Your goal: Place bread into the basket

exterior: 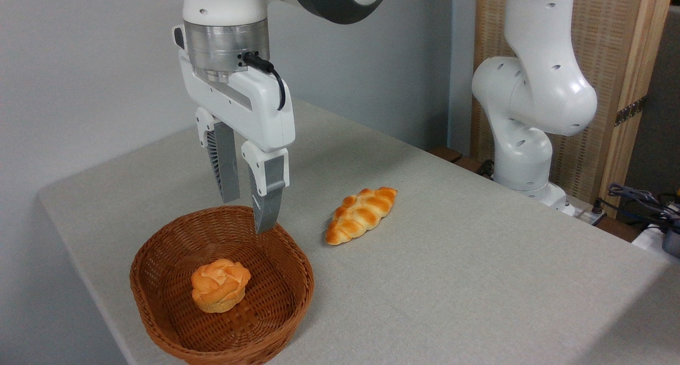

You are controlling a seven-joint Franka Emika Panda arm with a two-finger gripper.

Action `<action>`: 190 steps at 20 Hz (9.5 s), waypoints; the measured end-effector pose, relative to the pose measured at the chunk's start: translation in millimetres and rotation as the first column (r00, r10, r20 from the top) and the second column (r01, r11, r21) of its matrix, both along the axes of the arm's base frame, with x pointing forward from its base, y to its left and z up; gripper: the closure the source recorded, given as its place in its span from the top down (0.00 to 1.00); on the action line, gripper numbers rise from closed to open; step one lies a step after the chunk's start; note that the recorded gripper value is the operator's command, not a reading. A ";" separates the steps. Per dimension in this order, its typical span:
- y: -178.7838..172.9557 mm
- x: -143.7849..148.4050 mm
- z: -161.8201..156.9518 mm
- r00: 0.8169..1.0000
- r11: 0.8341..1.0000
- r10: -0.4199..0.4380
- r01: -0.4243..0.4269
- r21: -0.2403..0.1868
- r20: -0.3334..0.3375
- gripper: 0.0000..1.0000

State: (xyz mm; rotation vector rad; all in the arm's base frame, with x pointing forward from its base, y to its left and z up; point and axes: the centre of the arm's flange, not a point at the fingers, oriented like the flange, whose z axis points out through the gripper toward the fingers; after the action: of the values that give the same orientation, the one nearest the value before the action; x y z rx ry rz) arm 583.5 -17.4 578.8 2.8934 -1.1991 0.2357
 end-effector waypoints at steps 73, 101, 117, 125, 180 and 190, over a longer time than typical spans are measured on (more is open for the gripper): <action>-6.6 -1.4 0.5 1.000 1.000 -0.012 0.012 0.000 -0.011 1.00; -18.5 -33.8 -28.7 0.992 0.999 -0.041 0.040 -0.005 -0.124 1.00; -48.0 -92.7 -123.1 0.925 0.994 -0.104 0.109 -0.006 -0.366 1.00; -63.2 -110.1 -153.3 0.893 0.989 -0.133 0.145 -0.005 -0.430 1.00; -84.4 -119.2 -185.2 0.852 0.977 -0.171 0.212 0.027 -0.495 0.61; -85.0 -114.0 -170.1 0.868 0.977 -0.174 0.211 0.027 -0.465 0.61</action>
State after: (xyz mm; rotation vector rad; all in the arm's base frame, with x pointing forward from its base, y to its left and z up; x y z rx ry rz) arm 469.5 -102.4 408.7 2.6274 -1.4001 -0.4844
